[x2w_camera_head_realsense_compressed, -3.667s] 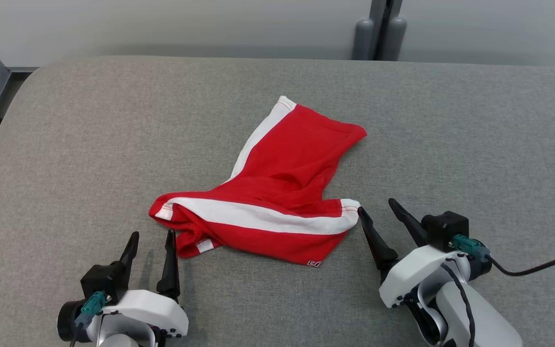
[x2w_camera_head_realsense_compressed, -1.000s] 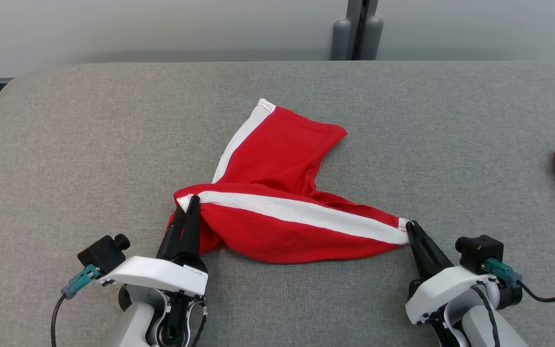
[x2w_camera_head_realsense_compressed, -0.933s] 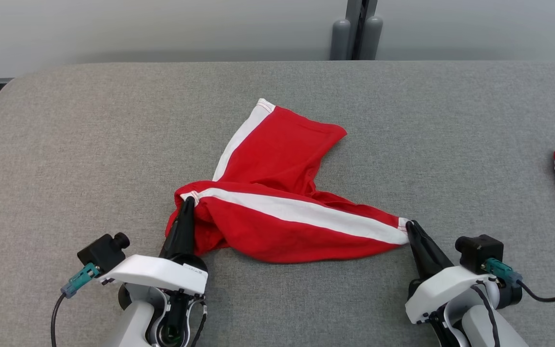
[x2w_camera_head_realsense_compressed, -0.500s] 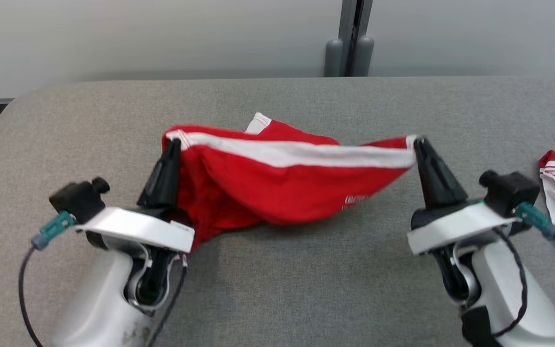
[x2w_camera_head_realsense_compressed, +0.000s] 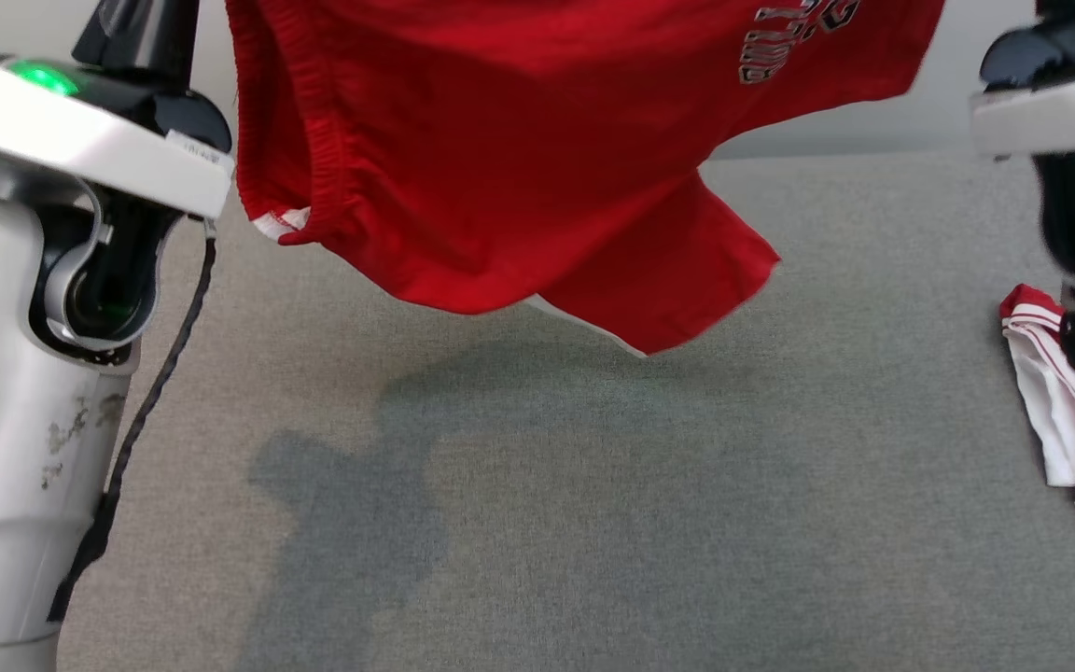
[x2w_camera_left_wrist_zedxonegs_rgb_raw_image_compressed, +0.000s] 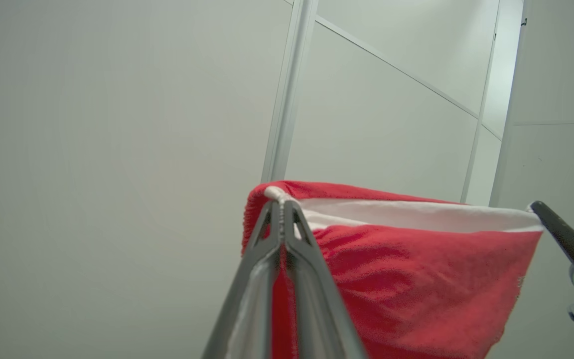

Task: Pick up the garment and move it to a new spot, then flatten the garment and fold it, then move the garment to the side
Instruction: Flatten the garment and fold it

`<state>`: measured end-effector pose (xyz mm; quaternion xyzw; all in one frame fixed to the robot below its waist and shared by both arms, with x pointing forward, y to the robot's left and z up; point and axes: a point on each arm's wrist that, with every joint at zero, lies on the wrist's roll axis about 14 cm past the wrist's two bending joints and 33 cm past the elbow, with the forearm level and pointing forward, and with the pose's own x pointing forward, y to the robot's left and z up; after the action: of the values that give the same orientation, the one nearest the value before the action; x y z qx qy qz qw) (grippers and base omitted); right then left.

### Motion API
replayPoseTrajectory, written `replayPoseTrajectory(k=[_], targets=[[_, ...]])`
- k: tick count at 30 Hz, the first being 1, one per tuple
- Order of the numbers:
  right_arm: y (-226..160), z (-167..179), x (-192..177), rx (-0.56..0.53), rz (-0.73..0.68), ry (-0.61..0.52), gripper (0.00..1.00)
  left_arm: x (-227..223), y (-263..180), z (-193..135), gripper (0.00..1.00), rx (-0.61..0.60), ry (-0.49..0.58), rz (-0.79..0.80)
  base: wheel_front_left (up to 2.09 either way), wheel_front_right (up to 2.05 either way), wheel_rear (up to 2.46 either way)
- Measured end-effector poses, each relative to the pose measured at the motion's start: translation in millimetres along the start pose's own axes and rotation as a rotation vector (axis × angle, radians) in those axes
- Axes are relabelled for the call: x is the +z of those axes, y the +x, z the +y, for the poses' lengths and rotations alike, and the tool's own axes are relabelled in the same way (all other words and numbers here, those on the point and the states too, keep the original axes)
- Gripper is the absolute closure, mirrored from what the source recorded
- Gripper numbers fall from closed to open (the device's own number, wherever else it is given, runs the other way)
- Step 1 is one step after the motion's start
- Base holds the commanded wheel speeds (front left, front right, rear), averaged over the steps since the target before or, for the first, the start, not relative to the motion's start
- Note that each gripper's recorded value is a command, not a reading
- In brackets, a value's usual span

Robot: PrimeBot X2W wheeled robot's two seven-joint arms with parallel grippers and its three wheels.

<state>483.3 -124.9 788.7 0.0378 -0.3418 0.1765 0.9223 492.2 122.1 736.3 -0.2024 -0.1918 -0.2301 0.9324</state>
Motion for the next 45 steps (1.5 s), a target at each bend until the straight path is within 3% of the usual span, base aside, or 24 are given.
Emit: replayPoseTrajectory(k=[4, 9, 14, 19, 23, 29, 32, 36, 42, 45], targets=[[22.0, -12.7, -39.0, 0.005, 0.097, -0.045, 1.0, -36.1, 20.9, 16.9, 1.0, 0.029, -0.019, 0.086, 0.0, 0.0, 0.0], [44.4, -37.7, -89.3, -0.015, 0.168, -0.109, 1.0, -73.1, 52.4, 43.2, 1.0, 0.046, 0.086, 0.135, 0.0, 0.0, 0.0], [73.9, -55.7, -99.3, -0.03, 0.128, -0.163, 1.0, -79.2, 81.1, 69.3, 1.0, 0.085, 0.103, 0.056, 0.0, 0.0, 0.0], [72.6, -64.0, -101.5, -0.058, 0.124, -0.138, 1.0, -87.2, 87.5, 74.0, 1.0, 0.102, 0.066, 0.034, 0.0, 0.0, 0.0], [25.1, -48.1, -136.6, -0.047, 0.24, -0.074, 1.0, -138.2, 42.7, 84.0, 1.0, 0.166, 0.025, 0.169, 0.0, 0.0, 0.0], [-83.7, -19.8, -185.1, -0.076, 0.452, 0.08, 1.0, -223.9, -70.2, 84.2, 1.0, 0.301, -0.102, 0.419, 0.0, 0.0, 0.0], [-137.7, -4.4, -196.7, -0.108, 0.542, 0.158, 1.0, -238.0, -117.1, 84.5, 1.0, 0.362, -0.13, 0.471, 0.0, 0.0, 0.0], [-203.9, 14.7, -203.0, -0.15, 0.653, 0.233, 1.0, -262.8, -179.0, 60.9, 1.0, 0.395, -0.164, 0.576, 0.0, 0.0, 0.0], [-276.7, 41.7, -192.2, -0.199, 0.752, 0.303, 1.0, -262.2, -241.1, 40.7, 1.0, 0.432, -0.15, 0.632, 0.0, 0.0, 0.0], [-300.0, 57.2, -180.4, -0.172, 0.776, 0.291, 1.0, -259.9, -273.1, 30.5, 1.0, 0.46, -0.154, 0.653, 0.0, 0.0, 0.0]])
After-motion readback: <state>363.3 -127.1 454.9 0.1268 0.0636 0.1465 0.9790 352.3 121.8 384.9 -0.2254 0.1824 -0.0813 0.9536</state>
